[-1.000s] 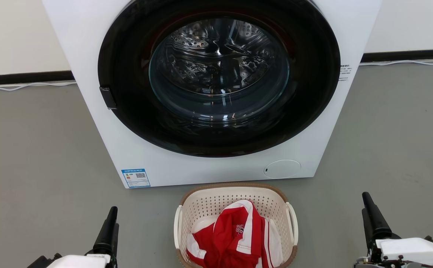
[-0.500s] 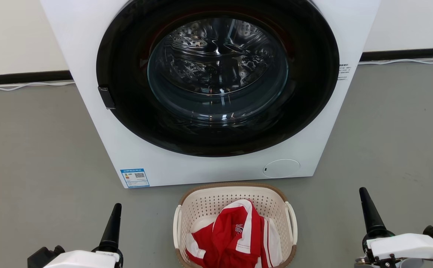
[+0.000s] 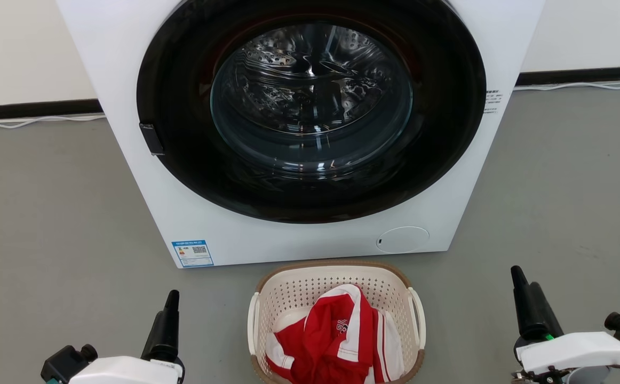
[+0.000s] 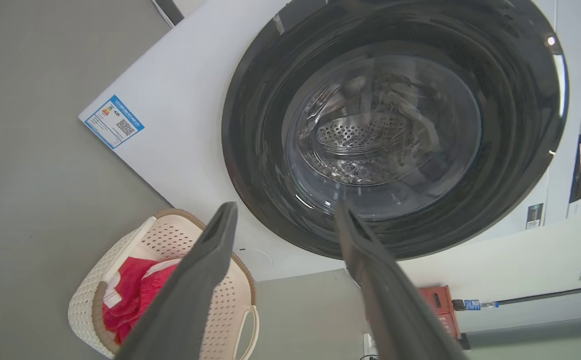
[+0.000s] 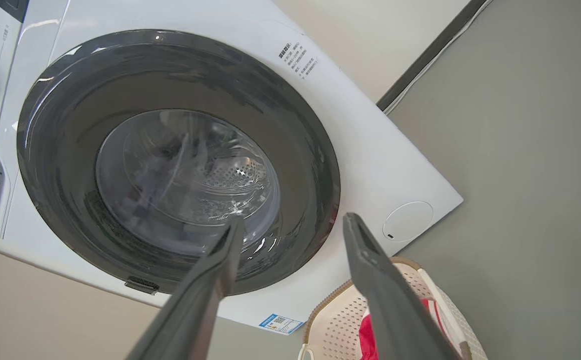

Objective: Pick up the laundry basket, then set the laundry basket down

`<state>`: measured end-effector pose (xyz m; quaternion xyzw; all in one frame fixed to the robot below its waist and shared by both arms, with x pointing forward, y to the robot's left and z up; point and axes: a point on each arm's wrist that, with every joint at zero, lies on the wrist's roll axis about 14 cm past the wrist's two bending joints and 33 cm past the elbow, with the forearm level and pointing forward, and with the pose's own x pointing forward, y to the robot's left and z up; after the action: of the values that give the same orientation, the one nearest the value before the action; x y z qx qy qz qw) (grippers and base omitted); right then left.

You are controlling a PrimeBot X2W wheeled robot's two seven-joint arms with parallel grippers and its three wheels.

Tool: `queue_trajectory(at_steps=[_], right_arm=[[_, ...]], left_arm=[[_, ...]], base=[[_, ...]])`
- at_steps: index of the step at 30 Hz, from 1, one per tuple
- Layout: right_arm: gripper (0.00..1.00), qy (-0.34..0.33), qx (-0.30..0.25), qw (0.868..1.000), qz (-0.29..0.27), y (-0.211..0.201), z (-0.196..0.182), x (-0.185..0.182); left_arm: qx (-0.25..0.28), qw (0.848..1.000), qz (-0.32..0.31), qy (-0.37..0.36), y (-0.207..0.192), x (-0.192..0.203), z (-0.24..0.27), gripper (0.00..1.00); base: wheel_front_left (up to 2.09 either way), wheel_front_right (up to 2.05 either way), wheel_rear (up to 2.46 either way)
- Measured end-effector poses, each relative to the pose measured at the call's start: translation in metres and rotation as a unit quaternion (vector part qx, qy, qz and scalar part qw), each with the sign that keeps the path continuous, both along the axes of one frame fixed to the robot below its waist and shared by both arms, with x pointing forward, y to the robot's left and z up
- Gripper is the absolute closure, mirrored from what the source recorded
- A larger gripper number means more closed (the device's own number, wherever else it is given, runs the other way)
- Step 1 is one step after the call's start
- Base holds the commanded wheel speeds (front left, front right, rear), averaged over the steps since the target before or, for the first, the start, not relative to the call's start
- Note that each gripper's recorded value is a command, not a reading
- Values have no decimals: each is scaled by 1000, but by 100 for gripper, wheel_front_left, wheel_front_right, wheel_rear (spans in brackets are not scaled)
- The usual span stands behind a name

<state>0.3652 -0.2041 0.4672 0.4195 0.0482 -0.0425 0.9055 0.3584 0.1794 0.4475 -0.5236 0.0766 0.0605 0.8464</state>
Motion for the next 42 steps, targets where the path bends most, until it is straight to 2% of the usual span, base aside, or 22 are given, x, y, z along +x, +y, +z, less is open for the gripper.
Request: queue_trajectory(at_steps=[10, 19, 25, 42], right_arm=[[0, -3, -74, 997, 11, -1, 1, 1], [0, -12, -142, 989, 27, 3, 5, 1], [0, -19, -186, 982, 34, 2, 7, 1], [0, -35, -293, 954, 60, 8, 12, 1]], left_arm=[[63, 998, -9, -1, -1, 1, 0, 0], [121, 992, -19, -3, -1, -1, -1, 0], [171, 985, -32, -8, -4, -2, 0, 0], [272, 961, -48, -28, -5, -2, 6, 0]], base=[[0, 0, 0], [0, 0, 0], [0, 0, 0], [0, 0, 0]])
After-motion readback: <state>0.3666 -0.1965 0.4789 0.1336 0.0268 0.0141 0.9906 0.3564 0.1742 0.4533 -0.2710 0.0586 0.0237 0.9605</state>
